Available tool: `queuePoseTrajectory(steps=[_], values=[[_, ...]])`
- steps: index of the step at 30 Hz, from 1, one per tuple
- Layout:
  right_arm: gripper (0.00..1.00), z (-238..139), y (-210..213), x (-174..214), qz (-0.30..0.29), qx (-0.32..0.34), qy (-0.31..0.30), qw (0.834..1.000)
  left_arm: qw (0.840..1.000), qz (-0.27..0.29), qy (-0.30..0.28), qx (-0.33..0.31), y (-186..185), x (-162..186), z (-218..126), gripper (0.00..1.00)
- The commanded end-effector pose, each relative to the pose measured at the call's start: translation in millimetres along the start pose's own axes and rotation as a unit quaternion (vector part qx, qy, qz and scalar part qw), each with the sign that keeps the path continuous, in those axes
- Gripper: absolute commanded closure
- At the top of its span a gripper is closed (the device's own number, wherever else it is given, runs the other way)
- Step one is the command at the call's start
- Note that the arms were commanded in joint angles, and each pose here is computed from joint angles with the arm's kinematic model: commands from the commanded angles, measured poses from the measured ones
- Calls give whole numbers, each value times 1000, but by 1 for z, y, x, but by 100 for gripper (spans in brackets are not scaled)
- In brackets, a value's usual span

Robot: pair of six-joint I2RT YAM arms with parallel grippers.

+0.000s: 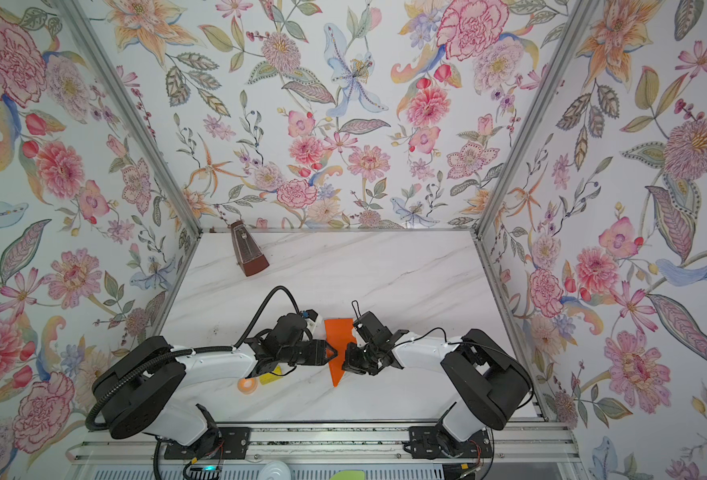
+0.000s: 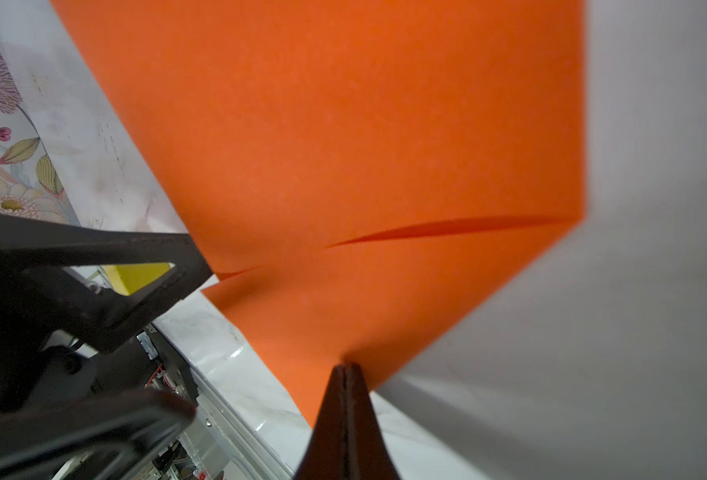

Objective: Fold a paper plane with a square sheet of paper (fold left side to right side)

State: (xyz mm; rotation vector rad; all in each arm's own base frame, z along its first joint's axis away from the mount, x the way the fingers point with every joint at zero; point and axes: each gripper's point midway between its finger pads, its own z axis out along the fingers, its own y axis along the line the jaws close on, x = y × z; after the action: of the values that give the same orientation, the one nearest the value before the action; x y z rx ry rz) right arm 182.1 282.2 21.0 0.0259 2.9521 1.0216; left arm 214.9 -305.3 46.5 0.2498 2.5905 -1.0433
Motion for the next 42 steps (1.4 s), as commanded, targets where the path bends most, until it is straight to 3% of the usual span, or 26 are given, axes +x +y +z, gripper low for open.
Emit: queuePoseTrajectory(steps=[1, 12, 19, 26, 32, 37, 42], values=[[99, 5, -4, 5, 8, 1, 6, 1000, 1000, -4, 5, 7, 0, 4, 4, 50], [99, 6, -6, 6, 10, 3, 7, 1000, 1000, -14, 16, -15, 10, 8, 13, 53], [99, 6, -6, 6, 11, 2, 7, 1000, 1000, -10, 13, -11, 6, 6, 10, 75], [99, 3, -5, 4, 12, 3, 1, 1000, 999, -5, 21, -37, 13, 7, 9, 90], [85, -19, -3, -14, 24, -14, -39, 999, 999, -6, 30, -42, 20, 12, 14, 95], [67, -35, -16, -30, 53, -43, -67, 995, 996, -7, 48, -70, 33, 19, 19, 95], [61, -34, -21, -38, 71, -91, -69, 991, 996, -7, 59, -73, 37, 23, 20, 96]])
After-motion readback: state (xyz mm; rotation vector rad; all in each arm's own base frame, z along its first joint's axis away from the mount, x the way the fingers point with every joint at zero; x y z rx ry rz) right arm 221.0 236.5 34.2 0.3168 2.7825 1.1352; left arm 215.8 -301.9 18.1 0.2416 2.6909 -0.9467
